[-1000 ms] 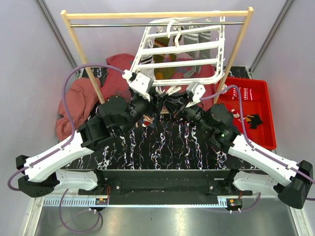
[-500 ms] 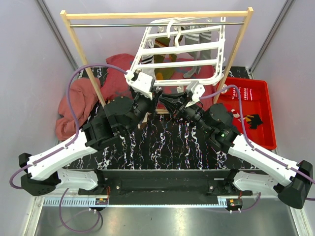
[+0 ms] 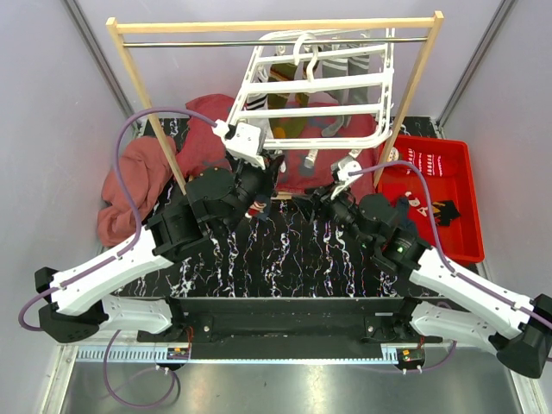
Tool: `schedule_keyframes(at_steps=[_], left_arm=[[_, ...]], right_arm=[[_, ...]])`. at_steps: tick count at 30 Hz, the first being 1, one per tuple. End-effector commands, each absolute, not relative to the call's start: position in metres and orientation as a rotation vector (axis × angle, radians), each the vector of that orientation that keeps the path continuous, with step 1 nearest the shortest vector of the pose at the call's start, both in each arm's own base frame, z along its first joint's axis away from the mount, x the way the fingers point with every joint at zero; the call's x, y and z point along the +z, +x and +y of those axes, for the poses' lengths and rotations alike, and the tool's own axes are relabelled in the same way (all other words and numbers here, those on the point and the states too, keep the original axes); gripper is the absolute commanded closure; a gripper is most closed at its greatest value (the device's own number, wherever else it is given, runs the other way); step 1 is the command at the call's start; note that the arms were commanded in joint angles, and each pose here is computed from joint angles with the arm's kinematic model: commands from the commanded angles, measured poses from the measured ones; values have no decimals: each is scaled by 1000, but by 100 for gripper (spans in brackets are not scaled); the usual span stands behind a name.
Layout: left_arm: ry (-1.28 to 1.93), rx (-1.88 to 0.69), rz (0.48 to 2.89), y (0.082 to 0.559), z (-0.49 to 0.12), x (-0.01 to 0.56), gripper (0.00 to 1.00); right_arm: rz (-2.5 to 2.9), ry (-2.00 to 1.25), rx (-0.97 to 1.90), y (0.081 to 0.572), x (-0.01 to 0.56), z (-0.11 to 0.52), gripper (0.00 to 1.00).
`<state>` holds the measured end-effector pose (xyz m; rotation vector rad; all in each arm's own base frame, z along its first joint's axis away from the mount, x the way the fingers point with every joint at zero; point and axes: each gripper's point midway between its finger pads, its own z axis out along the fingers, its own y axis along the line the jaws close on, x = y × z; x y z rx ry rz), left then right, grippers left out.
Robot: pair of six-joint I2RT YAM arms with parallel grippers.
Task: Clip the socks to the hanger
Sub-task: Open the clamp at the hanger, then pick up the sock from the bin.
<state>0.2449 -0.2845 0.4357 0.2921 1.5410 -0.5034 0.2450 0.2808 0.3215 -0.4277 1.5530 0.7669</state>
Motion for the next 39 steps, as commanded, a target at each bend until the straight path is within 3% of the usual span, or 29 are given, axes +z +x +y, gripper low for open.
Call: schedule_keyframes(at_steps=[1, 10, 16, 25, 33, 39], left_arm=[[204, -565, 1517, 248, -287, 446, 96], [161, -625, 1535, 246, -293, 445, 96], [184, -668, 1554, 245, -307, 442, 96], [199, -715, 1553, 240, -311, 446, 96], [226, -741, 1562, 236, -317, 443, 96], [225, -737, 1554, 235, -313, 446, 96]], right_arm=[[1815, -243, 657, 237, 265, 238, 47], [2154, 70, 326, 217, 191, 155, 42], [2215, 302, 117, 228, 184, 86, 42], [2230, 617, -47, 284, 168, -14, 46], [2242, 836, 5, 346, 117, -42, 55], [2276, 867, 15, 373, 86, -58, 54]])
